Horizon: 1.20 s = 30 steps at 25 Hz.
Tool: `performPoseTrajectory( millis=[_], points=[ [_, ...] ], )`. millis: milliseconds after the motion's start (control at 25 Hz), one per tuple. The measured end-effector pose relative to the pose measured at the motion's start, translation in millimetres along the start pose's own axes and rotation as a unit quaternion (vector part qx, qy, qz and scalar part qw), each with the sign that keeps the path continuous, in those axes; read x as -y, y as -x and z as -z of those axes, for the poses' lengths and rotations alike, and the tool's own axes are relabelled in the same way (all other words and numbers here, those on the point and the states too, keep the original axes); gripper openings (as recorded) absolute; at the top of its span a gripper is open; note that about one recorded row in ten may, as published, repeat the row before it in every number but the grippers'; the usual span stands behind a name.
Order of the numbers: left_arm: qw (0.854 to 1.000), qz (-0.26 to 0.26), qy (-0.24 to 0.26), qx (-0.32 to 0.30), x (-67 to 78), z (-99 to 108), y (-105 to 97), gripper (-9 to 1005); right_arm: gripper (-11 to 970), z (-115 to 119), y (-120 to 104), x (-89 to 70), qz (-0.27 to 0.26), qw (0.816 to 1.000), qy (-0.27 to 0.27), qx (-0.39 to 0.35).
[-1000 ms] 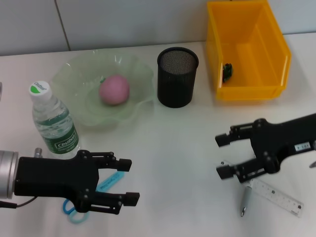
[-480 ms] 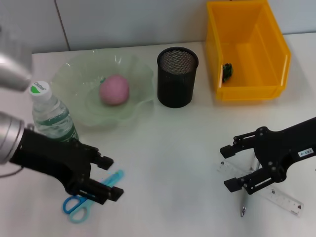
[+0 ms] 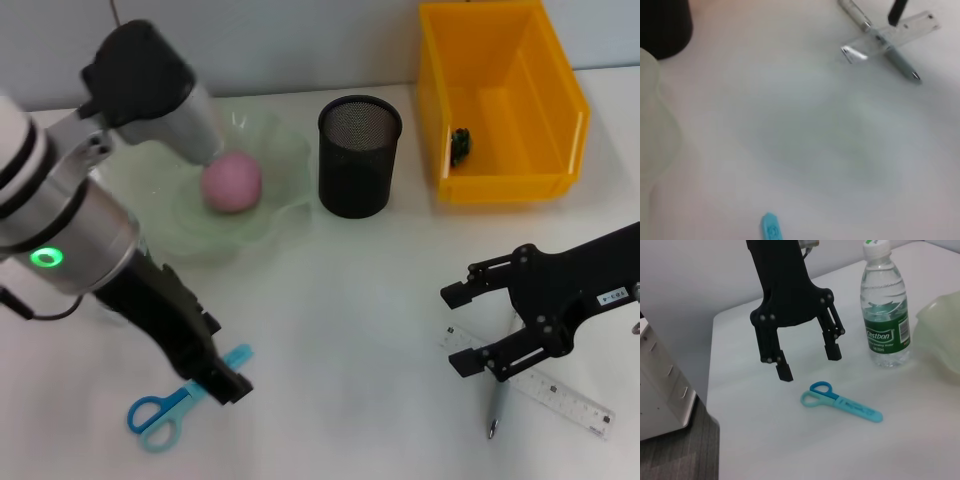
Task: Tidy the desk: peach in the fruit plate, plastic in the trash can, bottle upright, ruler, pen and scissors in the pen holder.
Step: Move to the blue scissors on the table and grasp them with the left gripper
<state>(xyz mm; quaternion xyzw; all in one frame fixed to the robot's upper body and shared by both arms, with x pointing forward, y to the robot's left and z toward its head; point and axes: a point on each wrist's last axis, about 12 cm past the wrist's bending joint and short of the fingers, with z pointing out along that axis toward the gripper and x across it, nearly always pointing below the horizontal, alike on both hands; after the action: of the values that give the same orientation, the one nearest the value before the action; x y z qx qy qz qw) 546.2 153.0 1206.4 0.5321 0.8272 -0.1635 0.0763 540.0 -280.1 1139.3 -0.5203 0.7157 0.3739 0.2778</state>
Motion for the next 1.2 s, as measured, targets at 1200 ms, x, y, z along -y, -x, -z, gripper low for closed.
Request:
performPoseTrajectory(
  millis=[1200],
  points=[
    [0.996,0.073,0.045,-0.033,-3.7,-12,13,796,839,5,18,1.3,0.050,0.998,0.013,-0.029]
  ],
)
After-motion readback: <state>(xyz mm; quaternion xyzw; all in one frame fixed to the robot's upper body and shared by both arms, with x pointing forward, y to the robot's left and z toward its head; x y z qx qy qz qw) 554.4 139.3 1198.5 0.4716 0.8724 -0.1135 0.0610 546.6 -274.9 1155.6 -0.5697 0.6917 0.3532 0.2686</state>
